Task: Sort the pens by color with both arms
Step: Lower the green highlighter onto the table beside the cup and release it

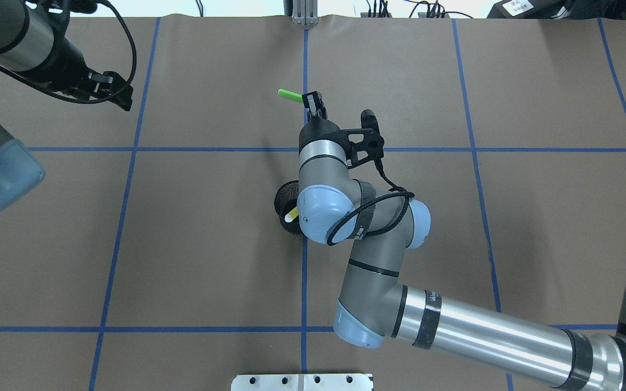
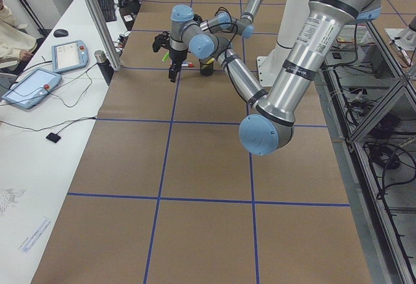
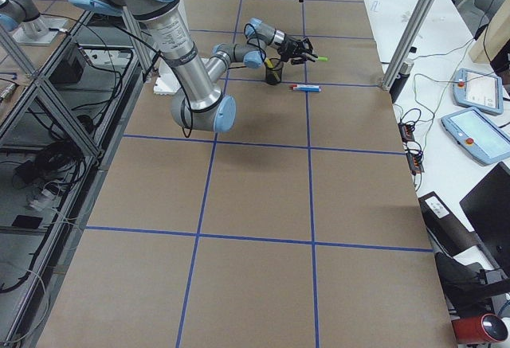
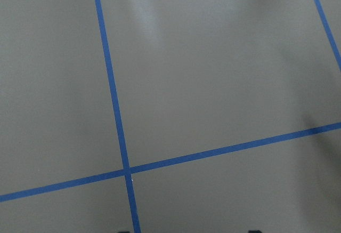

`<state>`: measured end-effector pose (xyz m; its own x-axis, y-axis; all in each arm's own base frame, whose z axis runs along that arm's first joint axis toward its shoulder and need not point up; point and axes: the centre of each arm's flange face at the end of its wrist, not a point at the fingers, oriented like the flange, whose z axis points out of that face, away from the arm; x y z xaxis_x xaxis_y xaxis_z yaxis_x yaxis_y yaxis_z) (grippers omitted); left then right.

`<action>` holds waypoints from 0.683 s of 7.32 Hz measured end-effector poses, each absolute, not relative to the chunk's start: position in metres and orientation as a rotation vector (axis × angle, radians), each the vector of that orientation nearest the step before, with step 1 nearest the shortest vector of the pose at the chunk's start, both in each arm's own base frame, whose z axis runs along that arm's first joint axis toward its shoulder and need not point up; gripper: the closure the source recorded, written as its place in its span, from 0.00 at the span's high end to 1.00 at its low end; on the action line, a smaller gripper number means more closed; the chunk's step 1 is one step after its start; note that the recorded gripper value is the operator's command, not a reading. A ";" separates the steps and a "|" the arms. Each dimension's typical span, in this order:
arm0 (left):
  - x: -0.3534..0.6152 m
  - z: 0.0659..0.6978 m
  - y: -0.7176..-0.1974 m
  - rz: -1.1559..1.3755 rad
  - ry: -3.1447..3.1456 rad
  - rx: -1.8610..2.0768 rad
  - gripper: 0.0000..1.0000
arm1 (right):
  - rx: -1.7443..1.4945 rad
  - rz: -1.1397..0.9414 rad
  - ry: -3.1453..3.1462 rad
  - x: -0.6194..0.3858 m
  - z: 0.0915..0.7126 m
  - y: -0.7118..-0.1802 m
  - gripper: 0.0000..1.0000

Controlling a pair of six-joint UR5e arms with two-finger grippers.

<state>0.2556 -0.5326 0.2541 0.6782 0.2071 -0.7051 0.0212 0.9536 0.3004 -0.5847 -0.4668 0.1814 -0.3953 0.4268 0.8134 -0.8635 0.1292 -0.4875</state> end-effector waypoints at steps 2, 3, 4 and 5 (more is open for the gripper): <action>0.256 0.254 -0.533 0.107 0.822 0.297 0.80 | 0.517 1.491 -1.258 -0.594 0.191 -0.462 0.00; 0.255 0.256 -0.532 0.107 0.821 0.296 0.80 | 0.539 1.473 -1.218 -0.601 0.200 -0.459 0.00; 0.254 0.259 -0.531 0.107 0.819 0.293 0.80 | 0.564 1.456 -1.180 -0.611 0.211 -0.457 0.00; 0.254 0.260 -0.530 0.107 0.818 0.292 0.80 | 0.587 1.444 -1.155 -0.618 0.220 -0.455 0.00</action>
